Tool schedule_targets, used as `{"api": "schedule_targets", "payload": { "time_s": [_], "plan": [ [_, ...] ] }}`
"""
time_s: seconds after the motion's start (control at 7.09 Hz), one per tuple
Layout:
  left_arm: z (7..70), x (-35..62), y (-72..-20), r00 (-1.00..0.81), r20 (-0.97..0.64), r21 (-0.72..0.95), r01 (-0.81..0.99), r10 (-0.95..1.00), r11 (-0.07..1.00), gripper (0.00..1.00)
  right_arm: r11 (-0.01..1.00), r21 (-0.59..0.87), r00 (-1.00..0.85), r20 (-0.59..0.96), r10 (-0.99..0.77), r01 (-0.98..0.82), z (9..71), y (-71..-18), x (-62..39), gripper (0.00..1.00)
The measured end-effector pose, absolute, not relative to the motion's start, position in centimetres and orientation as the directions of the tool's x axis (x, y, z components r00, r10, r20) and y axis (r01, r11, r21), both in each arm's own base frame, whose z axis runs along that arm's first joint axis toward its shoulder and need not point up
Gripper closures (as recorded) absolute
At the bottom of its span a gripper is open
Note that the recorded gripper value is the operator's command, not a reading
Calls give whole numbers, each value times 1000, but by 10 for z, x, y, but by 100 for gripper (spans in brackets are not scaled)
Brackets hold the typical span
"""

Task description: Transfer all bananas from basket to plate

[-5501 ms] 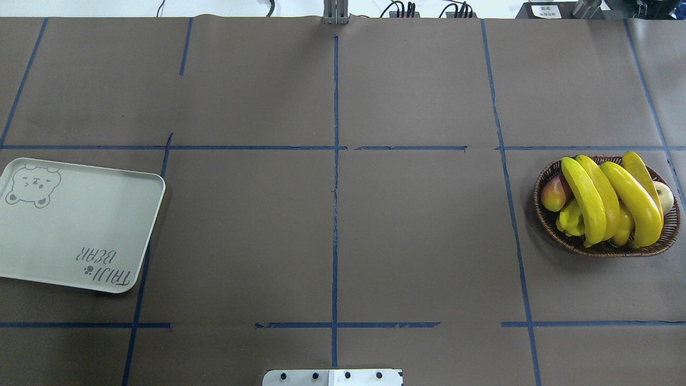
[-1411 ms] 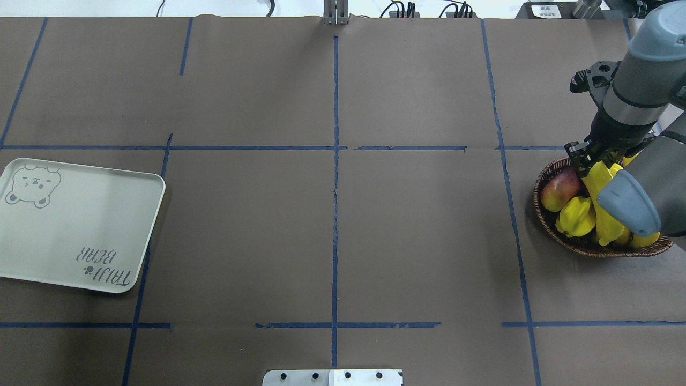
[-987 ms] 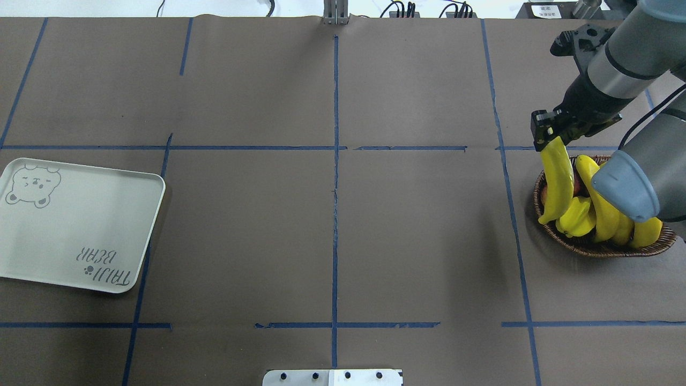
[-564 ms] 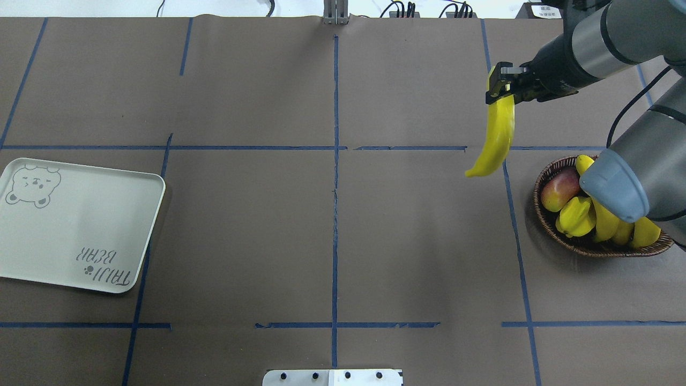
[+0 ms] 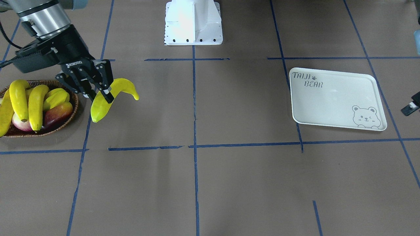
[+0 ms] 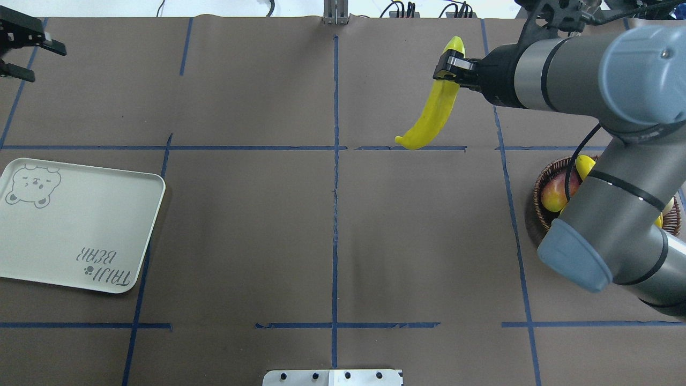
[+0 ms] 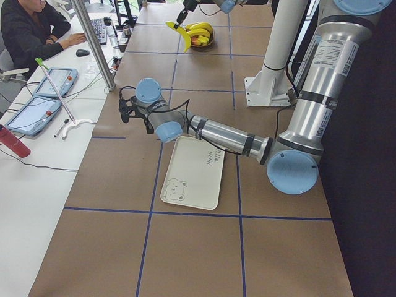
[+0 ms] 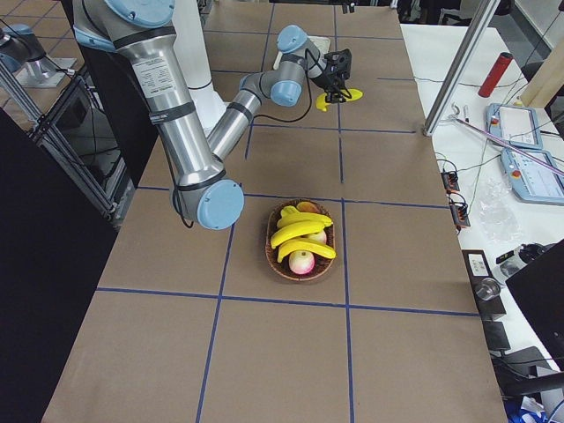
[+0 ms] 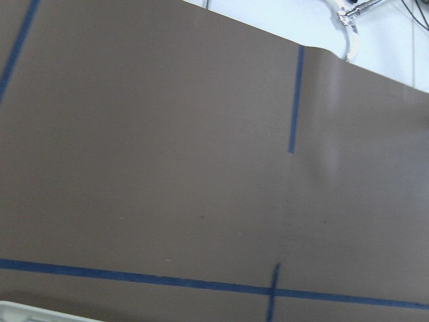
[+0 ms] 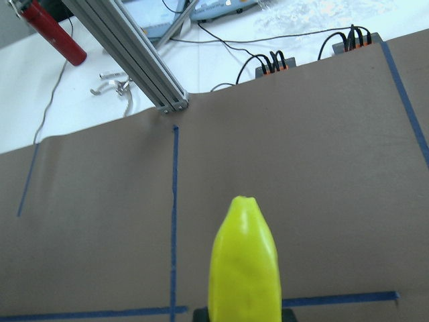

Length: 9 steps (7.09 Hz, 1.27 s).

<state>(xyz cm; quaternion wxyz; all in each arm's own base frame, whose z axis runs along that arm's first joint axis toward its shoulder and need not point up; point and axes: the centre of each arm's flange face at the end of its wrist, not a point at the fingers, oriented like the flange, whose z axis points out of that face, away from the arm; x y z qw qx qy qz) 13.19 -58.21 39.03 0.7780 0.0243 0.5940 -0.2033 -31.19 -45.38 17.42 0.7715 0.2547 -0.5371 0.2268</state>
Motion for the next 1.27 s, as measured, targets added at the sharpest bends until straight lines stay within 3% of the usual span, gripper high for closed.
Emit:
{"api": "schedule_targets", "payload": {
  "time_s": [0.28, 0.71, 1.27],
  "plan": [
    [311, 219, -551, 47, -893, -405, 356, -449, 842, 0, 654, 84, 204, 973, 110, -752, 155, -416, -357, 100],
    [227, 295, -509, -154, -688, -719, 274, -709, 639, 0, 531, 66, 145, 983, 110, -845, 139, -383, -399, 100],
    [152, 405, -461, -149, -522, -840, 260, -840, 476, 0, 465, 108, 168, 982, 90, -879, 126, -382, -419, 100]
  ]
}}
